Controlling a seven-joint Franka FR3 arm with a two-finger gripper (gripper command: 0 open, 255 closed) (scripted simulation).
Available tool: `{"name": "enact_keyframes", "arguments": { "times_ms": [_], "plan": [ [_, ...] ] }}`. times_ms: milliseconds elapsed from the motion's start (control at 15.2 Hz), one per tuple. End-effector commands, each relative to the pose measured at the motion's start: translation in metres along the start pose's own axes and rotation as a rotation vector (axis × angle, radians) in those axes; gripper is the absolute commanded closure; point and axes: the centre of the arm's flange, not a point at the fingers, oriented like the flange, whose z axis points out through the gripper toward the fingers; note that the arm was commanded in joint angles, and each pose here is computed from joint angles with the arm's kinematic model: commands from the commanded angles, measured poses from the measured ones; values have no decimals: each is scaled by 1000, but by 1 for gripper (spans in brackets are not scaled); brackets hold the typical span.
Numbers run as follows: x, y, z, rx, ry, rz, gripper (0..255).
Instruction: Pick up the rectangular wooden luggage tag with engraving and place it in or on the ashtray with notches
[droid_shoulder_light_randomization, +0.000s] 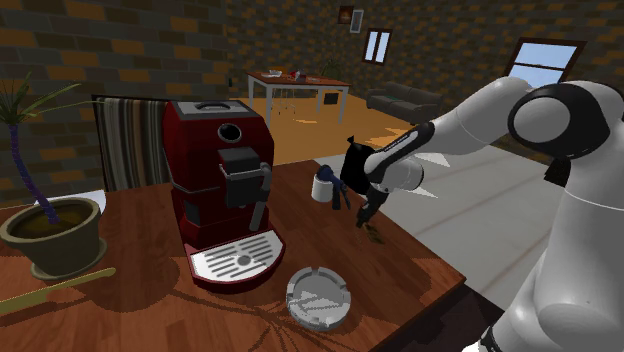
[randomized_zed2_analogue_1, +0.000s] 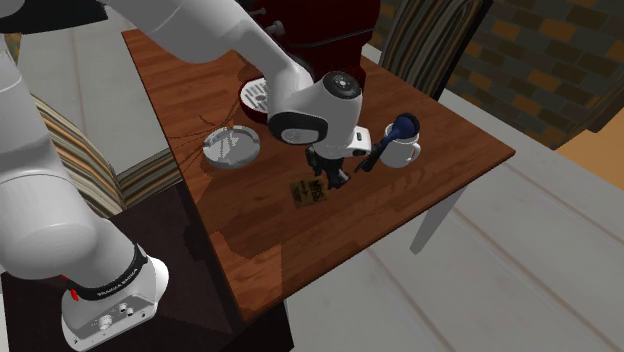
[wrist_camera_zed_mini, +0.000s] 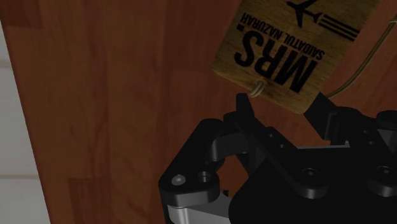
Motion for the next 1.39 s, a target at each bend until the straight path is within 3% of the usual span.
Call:
{"name": "enact_keyframes", "arguments": {
  "times_ms": [0,726,1320],
  "plan": [
    [1,-2,-11,0,0,0,255],
    [7,-11,-65,0,0,0,255],
    [-7,-128,-52,0,0,0,255]
  ]
}}
